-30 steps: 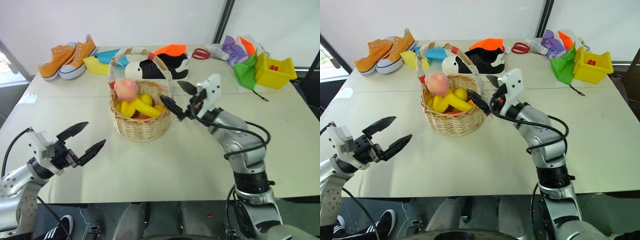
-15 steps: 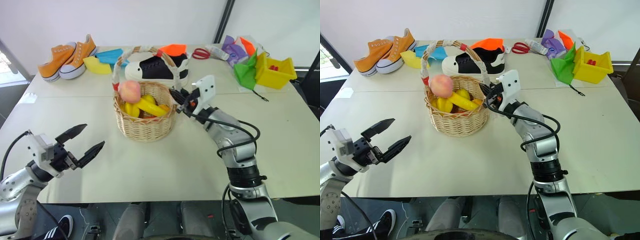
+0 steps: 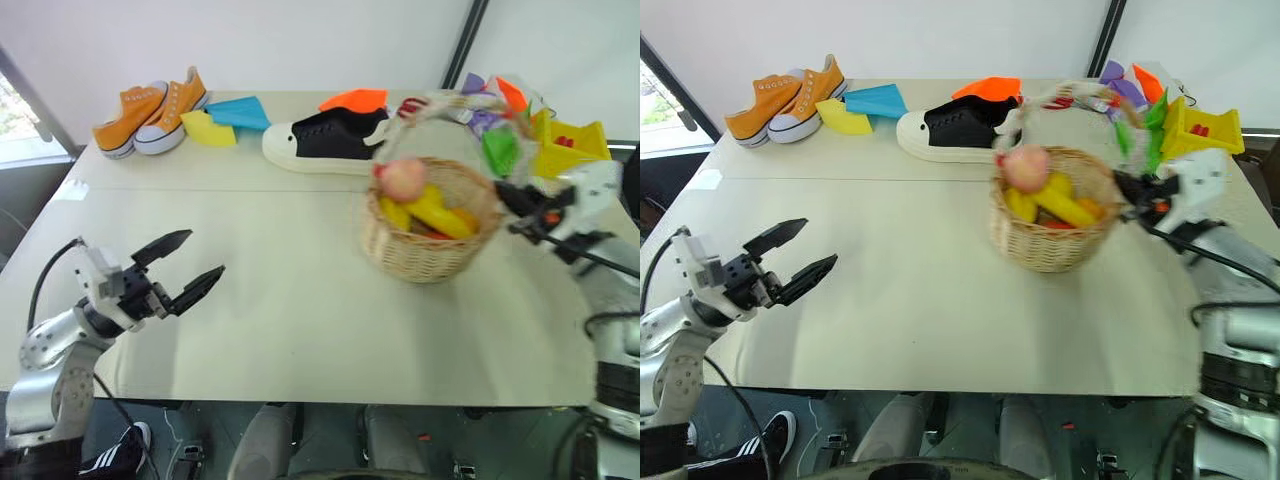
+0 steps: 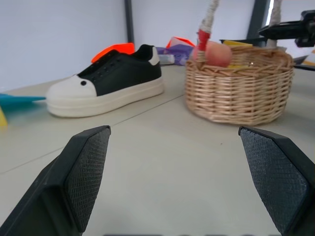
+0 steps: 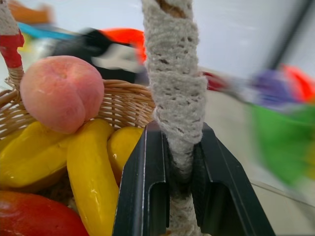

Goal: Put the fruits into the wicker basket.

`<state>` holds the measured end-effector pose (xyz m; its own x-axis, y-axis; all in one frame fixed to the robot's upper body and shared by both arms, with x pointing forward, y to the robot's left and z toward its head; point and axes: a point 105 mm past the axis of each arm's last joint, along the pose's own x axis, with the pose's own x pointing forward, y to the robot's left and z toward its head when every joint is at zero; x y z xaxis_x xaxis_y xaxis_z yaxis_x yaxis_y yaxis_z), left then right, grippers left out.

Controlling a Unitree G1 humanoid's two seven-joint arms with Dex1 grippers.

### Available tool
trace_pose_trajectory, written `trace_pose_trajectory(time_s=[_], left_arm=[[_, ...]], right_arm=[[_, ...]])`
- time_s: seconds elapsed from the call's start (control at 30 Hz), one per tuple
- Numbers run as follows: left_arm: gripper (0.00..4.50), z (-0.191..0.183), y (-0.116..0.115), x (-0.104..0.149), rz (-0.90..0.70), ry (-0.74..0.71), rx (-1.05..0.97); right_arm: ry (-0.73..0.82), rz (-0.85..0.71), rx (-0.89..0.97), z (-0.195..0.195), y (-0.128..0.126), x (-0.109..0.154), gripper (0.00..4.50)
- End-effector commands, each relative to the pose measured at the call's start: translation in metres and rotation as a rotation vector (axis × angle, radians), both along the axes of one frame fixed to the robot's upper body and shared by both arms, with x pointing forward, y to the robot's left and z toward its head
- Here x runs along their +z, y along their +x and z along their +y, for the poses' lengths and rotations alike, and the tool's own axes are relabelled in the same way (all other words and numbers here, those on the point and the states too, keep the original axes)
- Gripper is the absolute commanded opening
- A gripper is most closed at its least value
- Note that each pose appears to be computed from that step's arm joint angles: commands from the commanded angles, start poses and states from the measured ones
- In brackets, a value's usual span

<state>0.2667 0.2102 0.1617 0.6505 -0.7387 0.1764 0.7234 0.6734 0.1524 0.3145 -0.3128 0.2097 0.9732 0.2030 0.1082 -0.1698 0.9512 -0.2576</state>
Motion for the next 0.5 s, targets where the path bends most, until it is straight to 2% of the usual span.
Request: trace_pose_trajectory(time_s=[0.03,0.23,0.4,0.47,0.5], left_arm=[[4.5,-0.016,0.005,0.003,-0.005,0.003,-0.092],[4.5,-0.032,0.014,0.004,0.005,0.011,-0.191],[4.5,-0.033,0.018,0.002,0.003,0.02,-0.207],[4.5,-0.032,0.019,0.002,0.005,0.021,-0.207],[4.5,-0.032,0.019,0.001,0.006,0.021,-0.206]], right_arm=[[-0.032,-0.084,-0.199,-0.049,-0.02,0.013,0.05],[-0.026,-0.092,-0.313,-0.073,-0.04,0.003,0.05],[-0.036,-0.09,-0.311,-0.065,-0.04,-0.002,0.05],[-0.012,-0.08,-0.3,-0.062,-0.039,-0.005,1.12],[-0.012,-0.077,-0.297,-0.061,-0.038,-0.006,1.45]])
